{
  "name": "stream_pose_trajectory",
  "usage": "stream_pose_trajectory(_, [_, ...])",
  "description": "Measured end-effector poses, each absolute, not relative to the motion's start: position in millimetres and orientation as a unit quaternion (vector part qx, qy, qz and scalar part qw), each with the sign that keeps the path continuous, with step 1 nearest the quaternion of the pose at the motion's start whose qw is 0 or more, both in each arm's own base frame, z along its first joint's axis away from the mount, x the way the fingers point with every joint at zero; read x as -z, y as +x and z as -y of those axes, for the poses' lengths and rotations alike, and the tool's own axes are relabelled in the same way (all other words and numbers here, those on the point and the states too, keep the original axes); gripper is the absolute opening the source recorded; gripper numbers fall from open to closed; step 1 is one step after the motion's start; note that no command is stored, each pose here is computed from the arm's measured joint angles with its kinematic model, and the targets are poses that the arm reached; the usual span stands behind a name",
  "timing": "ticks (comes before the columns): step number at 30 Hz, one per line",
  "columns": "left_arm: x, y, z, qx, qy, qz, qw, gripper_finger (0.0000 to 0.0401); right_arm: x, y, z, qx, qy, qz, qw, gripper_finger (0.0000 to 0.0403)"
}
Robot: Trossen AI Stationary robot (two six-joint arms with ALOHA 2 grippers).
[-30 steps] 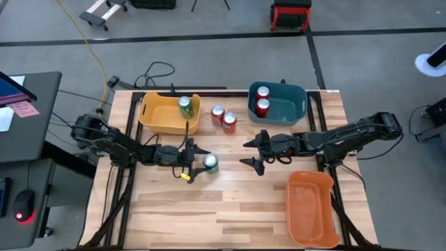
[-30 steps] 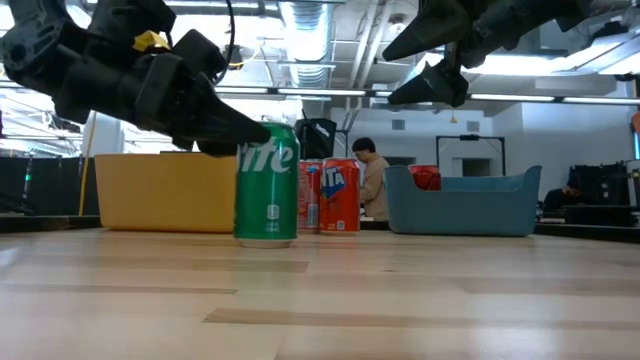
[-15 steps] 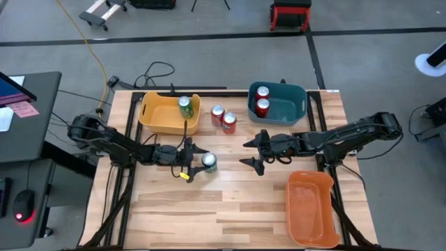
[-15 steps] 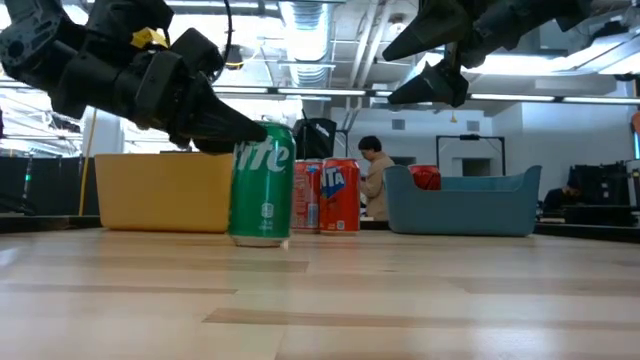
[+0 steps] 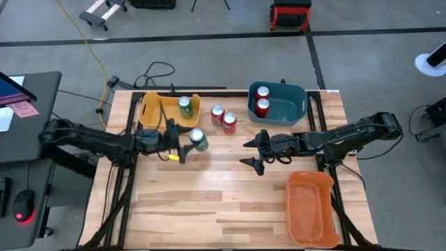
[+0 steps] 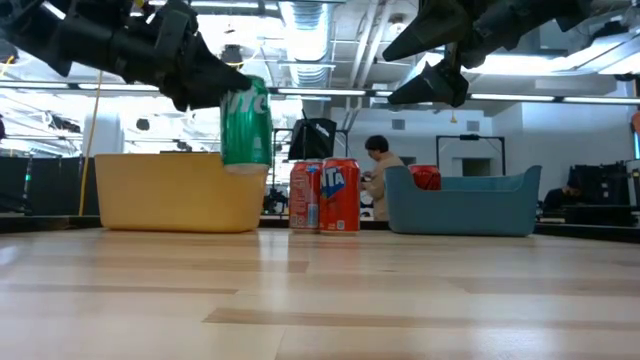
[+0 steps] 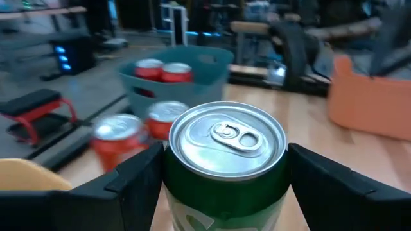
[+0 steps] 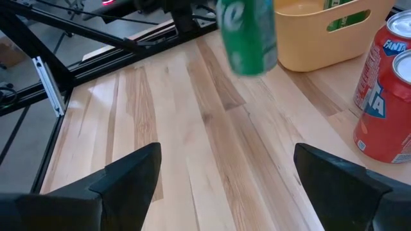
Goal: Sort soda cans
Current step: Put the green soda can into the yellow bin
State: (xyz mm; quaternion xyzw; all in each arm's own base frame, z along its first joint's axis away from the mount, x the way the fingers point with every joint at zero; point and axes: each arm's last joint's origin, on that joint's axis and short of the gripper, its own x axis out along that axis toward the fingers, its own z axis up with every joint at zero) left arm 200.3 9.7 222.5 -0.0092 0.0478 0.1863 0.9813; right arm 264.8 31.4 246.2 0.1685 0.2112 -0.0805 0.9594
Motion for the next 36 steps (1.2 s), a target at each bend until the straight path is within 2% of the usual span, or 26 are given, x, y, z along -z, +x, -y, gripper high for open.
stream_pose_trajectory(12, [-254,165,-35,-0.255,0.007,0.023,0.967,0.0290,-246,265,-30,0.083,0.169,-0.211,0.959,0.0376])
stream_pose_trajectory(28, [-247,154,-61,-0.360,0.043,-0.033,0.931,0.0292,-246,265,-28,0.087,0.169,-0.213,0.958,0.0376])
stream_pose_trajectory(36, [-234,156,-67,-0.366,0.017,-0.083,0.927,0.0292,-246,265,-28,0.087,0.169,-0.213,0.958,0.0376])
